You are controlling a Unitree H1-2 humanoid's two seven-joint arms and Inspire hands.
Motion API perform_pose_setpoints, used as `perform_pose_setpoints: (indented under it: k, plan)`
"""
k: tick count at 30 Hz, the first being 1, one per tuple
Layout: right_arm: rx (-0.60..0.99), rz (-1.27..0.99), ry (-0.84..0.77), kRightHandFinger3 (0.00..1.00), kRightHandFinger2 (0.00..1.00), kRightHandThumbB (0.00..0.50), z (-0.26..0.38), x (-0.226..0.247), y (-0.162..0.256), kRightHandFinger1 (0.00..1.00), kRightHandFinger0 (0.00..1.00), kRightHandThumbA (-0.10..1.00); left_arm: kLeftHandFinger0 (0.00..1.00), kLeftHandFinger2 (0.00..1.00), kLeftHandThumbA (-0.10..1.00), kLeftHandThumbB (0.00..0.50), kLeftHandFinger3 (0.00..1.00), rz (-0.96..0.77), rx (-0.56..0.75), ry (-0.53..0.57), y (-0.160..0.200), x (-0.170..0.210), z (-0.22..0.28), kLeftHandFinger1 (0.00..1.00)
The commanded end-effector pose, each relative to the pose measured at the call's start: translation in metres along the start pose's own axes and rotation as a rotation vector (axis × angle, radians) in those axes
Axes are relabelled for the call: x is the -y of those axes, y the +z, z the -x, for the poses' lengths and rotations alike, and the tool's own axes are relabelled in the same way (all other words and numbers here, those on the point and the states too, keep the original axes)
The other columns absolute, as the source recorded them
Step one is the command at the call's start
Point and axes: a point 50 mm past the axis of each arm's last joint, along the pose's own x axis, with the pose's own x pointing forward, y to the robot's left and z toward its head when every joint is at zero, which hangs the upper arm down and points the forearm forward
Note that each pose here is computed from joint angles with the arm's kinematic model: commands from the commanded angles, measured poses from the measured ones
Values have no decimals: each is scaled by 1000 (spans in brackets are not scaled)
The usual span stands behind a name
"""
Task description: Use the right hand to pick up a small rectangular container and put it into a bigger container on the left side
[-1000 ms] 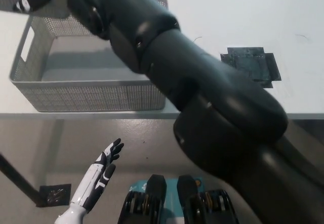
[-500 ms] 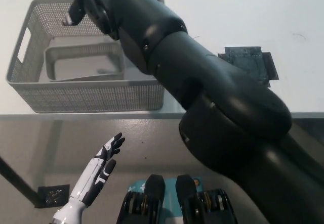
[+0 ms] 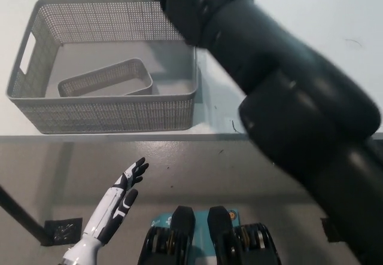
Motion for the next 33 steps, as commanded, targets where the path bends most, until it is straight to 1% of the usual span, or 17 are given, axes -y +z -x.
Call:
perform_pose_setpoints:
  k: [1, 3, 9, 12, 14, 19, 20, 23, 24, 26, 27, 28, 29, 30, 31, 32, 33]
  plan:
    - [272, -40, -320, 1000, 1000, 434, 38, 127, -1, 1000, 1000, 1000, 1000, 1000, 1000, 341, 1000, -17, 45, 0, 5, -3, 0, 1000]
    - [311, -25, -379, 1000, 1000, 390, 71, 147, -22, 1000, 1000, 1000, 1000, 1000, 1000, 341, 1000, -19, 39, 2, 5, -4, 3, 1000]
    - [360, 5, -524, 1000, 1000, 355, 179, 143, -88, 1000, 1000, 1000, 1000, 1000, 1000, 347, 1000, -20, 32, 6, 4, -3, 4, 1000]
    - [420, -40, -587, 1000, 1000, 311, 235, 110, -116, 1000, 1000, 1000, 1000, 1000, 1000, 344, 1000, -18, 30, 3, 3, -3, 3, 1000]
    - [450, -51, -630, 1000, 1000, 325, 280, 67, -121, 1000, 1000, 1000, 1000, 1000, 1000, 340, 1000, -17, 32, -4, 3, -1, 2, 1000]
    - [635, -44, -781, 1000, 1000, 314, 343, -18, -84, 1000, 1000, 1000, 1000, 1000, 1000, 325, 1000, -27, 30, -8, -1, 2, 1, 1000]
    - [697, -122, -806, 1000, 1000, 405, 356, -37, -67, 1000, 1000, 1000, 1000, 1000, 1000, 326, 1000, -26, 30, -8, -1, 3, 1, 1000]
    - [860, -309, -894, 1000, 1000, 491, 383, -71, -39, 1000, 1000, 1000, 1000, 1000, 1000, 328, 1000, -10, 22, -12, -3, 7, 5, 1000]
    - [842, -342, -933, 1000, 1000, 471, 392, -78, -32, 1000, 1000, 1000, 1000, 1000, 1000, 320, 1000, -11, 25, -13, -4, 9, 4, 1000]
    - [852, -394, -1075, 1000, 1000, 383, 411, -93, -23, 1000, 1000, 975, 1000, 1000, 1000, 311, 1000, 1, 24, -15, -6, 12, 4, 1000]
    - [808, -392, -1112, 1000, 1000, 370, 416, -97, -21, 1000, 1000, 956, 1000, 1000, 1000, 311, 1000, 8, 22, -18, -7, 13, 6, 1000]
    - [651, -585, -1339, 1000, 1000, 175, 432, -111, -4, 1000, 1000, 424, 1000, 1000, 1000, 306, 1000, 13, 14, -25, -8, 16, 9, 1000]
    - [775, -854, -1260, 1000, 1000, 131, 438, -125, 9, 1000, 1000, 504, 1000, 1000, 1000, 315, 1000, 7, 12, -25, -8, 17, 9, 1000]
    - [836, -1020, -1217, 1000, 1000, 174, 441, -138, 18, 1000, 1000, 860, 1000, 1000, 1000, 316, 1000, 4, 10, -26, -9, 17, 9, 1000]
    - [839, -1122, -1256, 1000, 1000, 119, 442, -152, 28, 1000, 1000, 1000, 1000, 1000, 1000, 316, 1000, 4, 9, -29, -9, 18, 9, 1000]
    - [787, -1071, -1290, 1000, 1000, 250, 441, -158, 32, 1000, 1000, 1000, 1000, 1000, 1000, 304, 1000, 9, 9, -29, -9, 18, 8, 1000]
    - [728, -991, -1291, 1000, 1000, 327, 442, -163, 32, 1000, 1000, 962, 1000, 1000, 1000, 305, 1000, 20, 9, -30, -10, 18, 8, 1000]
